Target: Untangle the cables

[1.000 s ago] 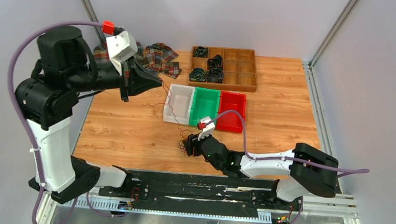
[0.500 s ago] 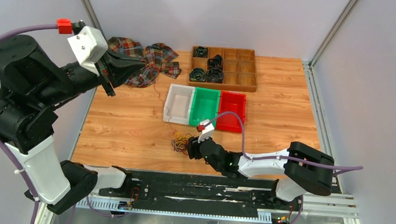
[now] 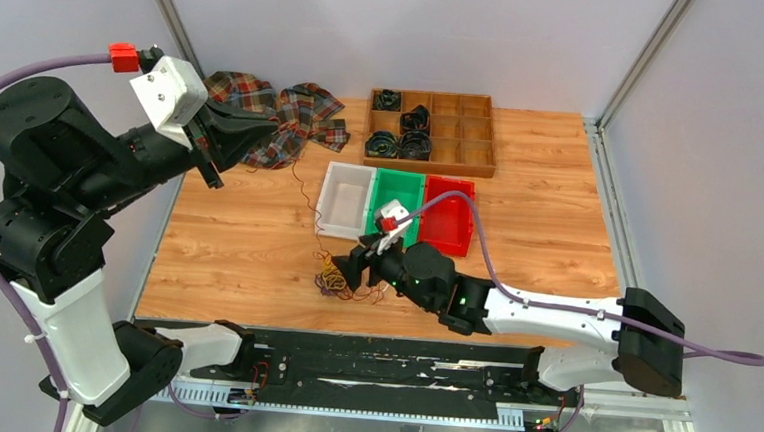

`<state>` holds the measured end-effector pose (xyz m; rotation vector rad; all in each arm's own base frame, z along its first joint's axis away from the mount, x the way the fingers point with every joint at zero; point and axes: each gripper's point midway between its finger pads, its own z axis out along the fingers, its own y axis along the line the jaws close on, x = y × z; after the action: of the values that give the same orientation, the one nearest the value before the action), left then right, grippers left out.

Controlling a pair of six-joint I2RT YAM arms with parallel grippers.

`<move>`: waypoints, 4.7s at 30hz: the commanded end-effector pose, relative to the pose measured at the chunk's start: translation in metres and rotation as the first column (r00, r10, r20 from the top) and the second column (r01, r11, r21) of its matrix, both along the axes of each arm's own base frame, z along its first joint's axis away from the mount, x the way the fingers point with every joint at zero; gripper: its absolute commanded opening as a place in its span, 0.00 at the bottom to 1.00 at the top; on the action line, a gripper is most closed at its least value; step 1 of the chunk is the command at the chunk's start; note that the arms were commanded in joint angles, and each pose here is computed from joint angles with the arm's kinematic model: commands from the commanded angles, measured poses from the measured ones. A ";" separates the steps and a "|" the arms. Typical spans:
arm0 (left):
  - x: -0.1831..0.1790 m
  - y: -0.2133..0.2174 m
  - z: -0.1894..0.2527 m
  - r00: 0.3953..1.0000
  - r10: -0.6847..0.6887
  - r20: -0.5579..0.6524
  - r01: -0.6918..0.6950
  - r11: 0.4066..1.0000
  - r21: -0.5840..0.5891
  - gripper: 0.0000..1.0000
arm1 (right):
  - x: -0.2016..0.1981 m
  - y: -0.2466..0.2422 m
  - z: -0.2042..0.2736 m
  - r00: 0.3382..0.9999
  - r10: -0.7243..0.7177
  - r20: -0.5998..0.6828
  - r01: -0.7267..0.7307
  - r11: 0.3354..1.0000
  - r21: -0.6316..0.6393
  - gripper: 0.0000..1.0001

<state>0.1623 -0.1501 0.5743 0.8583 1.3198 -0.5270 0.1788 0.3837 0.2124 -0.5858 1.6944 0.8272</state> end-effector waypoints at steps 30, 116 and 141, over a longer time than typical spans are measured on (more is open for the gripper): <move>-0.035 0.089 0.144 0.784 0.453 0.425 -0.299 0.875 -0.382 0.00 | 0.024 0.022 -0.141 0.962 -0.008 -0.272 -0.022 0.994 -0.109 0.45; 0.003 0.097 0.046 0.774 0.516 0.366 -0.467 0.856 -0.219 0.00 | -0.006 0.158 -0.041 0.909 0.416 -0.004 -0.414 0.904 -0.110 0.74; 0.036 0.096 -0.146 0.834 0.537 0.129 -0.547 0.835 0.056 0.01 | 0.007 0.020 0.044 0.939 0.316 0.135 -0.288 0.939 -0.190 0.01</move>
<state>0.1974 -0.0536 0.4714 0.5097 1.3434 0.0363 0.1955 0.4272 0.2585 -0.9325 1.5535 0.9010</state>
